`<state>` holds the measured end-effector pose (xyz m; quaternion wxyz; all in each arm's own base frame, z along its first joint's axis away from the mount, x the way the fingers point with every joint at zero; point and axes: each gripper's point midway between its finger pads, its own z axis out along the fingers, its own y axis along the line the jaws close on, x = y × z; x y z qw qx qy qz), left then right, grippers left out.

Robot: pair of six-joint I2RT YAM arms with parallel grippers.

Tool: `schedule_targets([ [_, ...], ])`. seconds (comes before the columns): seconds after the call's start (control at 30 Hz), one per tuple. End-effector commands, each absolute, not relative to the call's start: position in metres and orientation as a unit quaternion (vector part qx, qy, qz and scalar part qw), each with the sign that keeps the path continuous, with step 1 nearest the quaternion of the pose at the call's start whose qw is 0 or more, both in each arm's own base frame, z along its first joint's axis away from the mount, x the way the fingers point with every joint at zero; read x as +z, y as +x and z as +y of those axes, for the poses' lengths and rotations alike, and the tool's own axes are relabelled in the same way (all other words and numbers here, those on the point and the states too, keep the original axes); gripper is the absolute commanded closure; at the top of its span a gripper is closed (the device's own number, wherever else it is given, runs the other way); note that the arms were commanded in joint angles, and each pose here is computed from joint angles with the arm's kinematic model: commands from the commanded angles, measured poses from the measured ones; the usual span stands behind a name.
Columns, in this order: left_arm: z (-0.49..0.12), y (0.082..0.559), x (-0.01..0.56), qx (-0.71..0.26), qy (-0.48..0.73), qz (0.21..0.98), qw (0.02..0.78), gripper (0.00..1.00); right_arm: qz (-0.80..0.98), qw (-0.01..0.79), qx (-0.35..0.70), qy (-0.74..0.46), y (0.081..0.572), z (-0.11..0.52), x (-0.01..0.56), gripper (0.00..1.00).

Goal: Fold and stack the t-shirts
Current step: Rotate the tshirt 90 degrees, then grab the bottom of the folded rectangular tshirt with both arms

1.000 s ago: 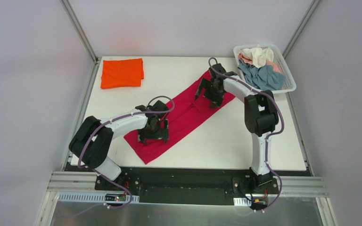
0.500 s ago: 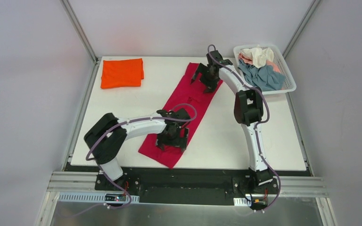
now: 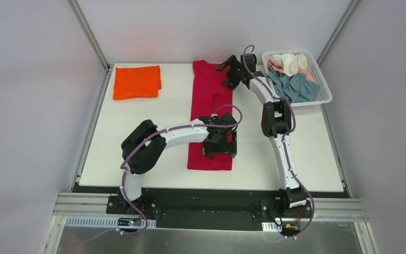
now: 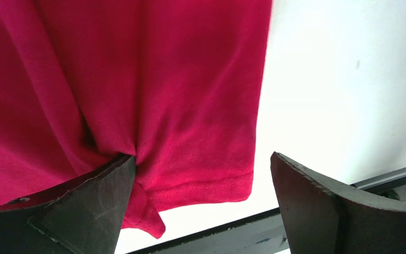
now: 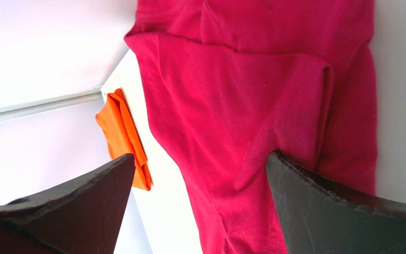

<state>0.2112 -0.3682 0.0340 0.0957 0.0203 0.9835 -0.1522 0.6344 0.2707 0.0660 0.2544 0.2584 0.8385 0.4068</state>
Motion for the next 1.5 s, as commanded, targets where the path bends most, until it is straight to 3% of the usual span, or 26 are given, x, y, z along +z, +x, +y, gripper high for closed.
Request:
schedule_targets([
  [0.0, -0.384, 0.203, 0.025, -0.158, 0.030, 0.983, 0.089, 0.01, 0.813, 0.294, 0.439, 0.242, 0.652, 0.291, 0.081, 0.01],
  [0.3, -0.399, 0.196, 0.135, -0.260, 0.164, 0.935, 0.175, 0.01, 0.830, 0.404, 0.331, 0.194, 0.632, 0.233, 0.202, 0.01],
  [0.5, -0.329, 0.190, 0.149, -0.213, 0.127, 0.938, 0.242, 0.01, 0.851, 0.402, 0.274, 0.197, 0.582, 0.179, 0.244, 0.01],
  [0.6, -0.280, 0.188, 0.138, -0.166, 0.074, 0.948, 0.261, 0.01, 0.880, 0.369, 0.221, 0.201, 0.533, 0.157, 0.229, 0.01],
  [0.73, -0.235, 0.182, 0.103, -0.131, 0.001, 0.965, 0.225, 0.01, 0.902, 0.302, 0.202, 0.234, 0.440, 0.142, 0.180, 0.01],
  [1.0, -0.227, 0.178, 0.051, -0.086, -0.031, 0.984, 0.154, 0.14, 0.918, 0.260, 0.228, 0.194, 0.289, 0.174, 0.128, 0.01],
  [1.27, -0.231, 0.178, 0.021, -0.064, -0.043, 0.989, 0.126, 0.31, 0.936, 0.177, 0.240, 0.189, 0.205, 0.191, 0.073, 0.09],
  [1.47, -0.227, 0.174, 0.011, -0.051, -0.047, 0.991, 0.117, 0.56, 0.939, 0.124, 0.269, 0.175, 0.175, 0.205, 0.052, 0.25],
])
